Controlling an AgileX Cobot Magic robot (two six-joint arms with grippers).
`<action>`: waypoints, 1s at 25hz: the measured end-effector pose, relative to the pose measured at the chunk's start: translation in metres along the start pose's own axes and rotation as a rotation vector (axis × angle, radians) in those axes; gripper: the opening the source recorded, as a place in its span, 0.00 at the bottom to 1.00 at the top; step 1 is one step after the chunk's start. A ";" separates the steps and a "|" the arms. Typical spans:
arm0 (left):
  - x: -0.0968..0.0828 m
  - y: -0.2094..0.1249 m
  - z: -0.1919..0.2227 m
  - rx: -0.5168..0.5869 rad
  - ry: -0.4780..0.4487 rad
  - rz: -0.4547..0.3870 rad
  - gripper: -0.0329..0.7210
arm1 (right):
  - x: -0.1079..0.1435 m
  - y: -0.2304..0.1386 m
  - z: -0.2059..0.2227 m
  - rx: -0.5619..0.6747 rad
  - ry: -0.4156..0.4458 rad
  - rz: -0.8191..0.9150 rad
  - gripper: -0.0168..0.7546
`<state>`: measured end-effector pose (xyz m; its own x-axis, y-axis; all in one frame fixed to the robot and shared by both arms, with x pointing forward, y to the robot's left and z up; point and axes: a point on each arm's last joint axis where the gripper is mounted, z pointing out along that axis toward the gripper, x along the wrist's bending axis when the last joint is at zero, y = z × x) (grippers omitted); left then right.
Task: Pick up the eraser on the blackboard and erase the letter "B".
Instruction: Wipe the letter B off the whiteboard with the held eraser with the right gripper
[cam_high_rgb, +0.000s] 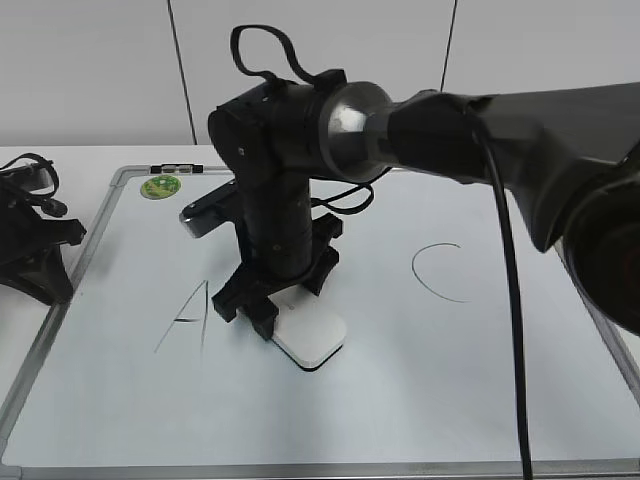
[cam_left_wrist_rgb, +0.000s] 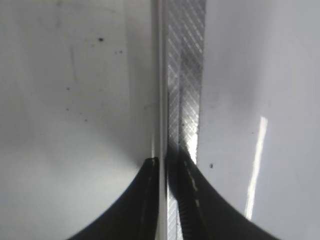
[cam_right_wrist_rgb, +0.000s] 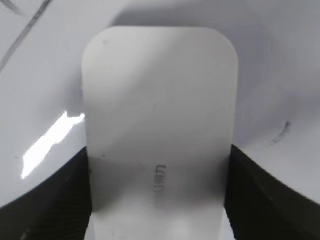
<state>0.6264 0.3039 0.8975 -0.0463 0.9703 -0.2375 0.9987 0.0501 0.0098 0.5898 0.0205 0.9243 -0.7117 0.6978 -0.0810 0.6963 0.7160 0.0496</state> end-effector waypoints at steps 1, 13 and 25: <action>0.000 0.000 0.000 -0.002 0.000 0.000 0.16 | -0.003 0.000 0.000 0.001 0.002 0.009 0.72; 0.000 0.001 0.001 -0.004 -0.002 -0.003 0.16 | -0.063 -0.008 0.005 0.009 0.011 0.147 0.72; -0.001 0.001 0.001 -0.005 -0.008 -0.007 0.16 | -0.086 -0.011 0.000 0.000 -0.007 0.190 0.72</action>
<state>0.6270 0.3032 0.8971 -0.0536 0.9679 -0.2455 0.9982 0.0586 0.0133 0.6438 -0.0474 0.9303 -0.5671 0.8200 -0.0775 0.8178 0.5718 0.0651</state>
